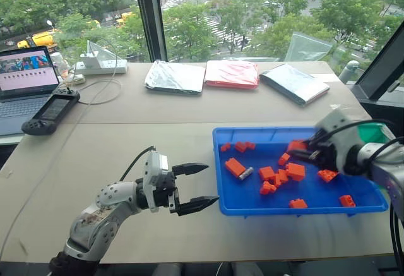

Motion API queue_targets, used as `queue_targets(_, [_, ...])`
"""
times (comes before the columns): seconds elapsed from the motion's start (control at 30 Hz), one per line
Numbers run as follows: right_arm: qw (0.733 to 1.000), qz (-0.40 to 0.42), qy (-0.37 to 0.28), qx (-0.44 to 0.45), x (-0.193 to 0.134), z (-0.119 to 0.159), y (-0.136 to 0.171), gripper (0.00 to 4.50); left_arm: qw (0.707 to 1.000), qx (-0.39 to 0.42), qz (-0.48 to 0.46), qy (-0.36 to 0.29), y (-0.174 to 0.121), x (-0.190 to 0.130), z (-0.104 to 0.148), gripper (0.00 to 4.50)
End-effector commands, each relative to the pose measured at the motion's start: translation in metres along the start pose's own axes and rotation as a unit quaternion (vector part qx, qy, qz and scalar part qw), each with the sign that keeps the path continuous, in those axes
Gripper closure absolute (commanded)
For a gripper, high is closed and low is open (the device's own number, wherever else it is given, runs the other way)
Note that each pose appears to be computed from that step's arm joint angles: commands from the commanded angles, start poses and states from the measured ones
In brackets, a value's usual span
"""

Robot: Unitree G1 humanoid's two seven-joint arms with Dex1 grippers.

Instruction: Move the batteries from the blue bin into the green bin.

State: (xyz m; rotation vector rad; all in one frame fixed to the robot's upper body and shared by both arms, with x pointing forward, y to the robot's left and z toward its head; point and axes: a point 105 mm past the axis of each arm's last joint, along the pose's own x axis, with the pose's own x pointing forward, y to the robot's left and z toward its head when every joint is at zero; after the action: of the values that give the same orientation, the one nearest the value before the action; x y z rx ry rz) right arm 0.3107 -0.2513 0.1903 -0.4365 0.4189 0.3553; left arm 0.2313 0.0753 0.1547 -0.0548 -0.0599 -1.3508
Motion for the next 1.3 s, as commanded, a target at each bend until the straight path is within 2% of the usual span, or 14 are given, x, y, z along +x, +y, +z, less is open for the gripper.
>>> queue_targets(0.03, [0.996,0.062,-0.049,-0.035,-0.004,0.025,0.032,0.50,1.000,0.023,-0.015,-0.012,-0.005,0.002,0.009,0.00])
queue_targets(0.07, [0.993,0.095,-0.054,-0.038,-0.003,0.026,0.047,0.19,1.000,0.023,-0.015,-0.012,-0.005,0.002,0.008,0.00])
queue_targets(0.1, [0.990,0.123,-0.059,-0.040,-0.002,0.028,0.061,0.09,1.000,0.022,-0.015,-0.012,-0.005,0.002,0.008,0.00])
queue_targets(0.2, [0.975,0.207,-0.070,-0.046,-0.001,0.032,0.103,0.09,1.000,0.022,-0.015,-0.012,-0.005,0.002,0.008,0.00])
queue_targets(0.33, [0.970,0.228,-0.070,-0.045,0.008,0.034,0.123,0.09,1.000,0.022,-0.015,-0.011,-0.005,0.002,0.008,0.00])
queue_targets(0.43, [0.966,0.247,-0.040,-0.070,0.021,0.023,0.142,0.09,1.000,0.022,-0.014,-0.013,-0.005,0.003,0.009,0.00])
queue_targets(0.6, [0.979,0.186,-0.016,-0.081,0.043,0.017,0.127,0.09,1.000,0.023,-0.013,-0.013,-0.005,0.004,0.010,0.00])
queue_targets(0.8, [0.983,0.166,0.016,-0.073,0.055,0.003,0.128,0.09,1.000,0.025,-0.008,-0.015,-0.004,0.004,0.011,0.00])
queue_targets(1.03, [0.978,0.197,0.040,-0.062,0.057,-0.012,0.146,0.09,1.000,0.026,-0.007,-0.015,-0.004,0.005,0.012,0.00])
queue_targets(1.23, [0.979,0.187,0.061,-0.057,0.060,-0.022,0.142,0.09,0.999,0.027,-0.007,-0.016,-0.003,0.006,0.013,0.00])
queue_targets(1.3, [0.979,0.182,0.068,-0.066,0.061,-0.025,0.140,0.59,0.999,0.027,-0.007,-0.017,-0.003,0.007,0.014,0.00])
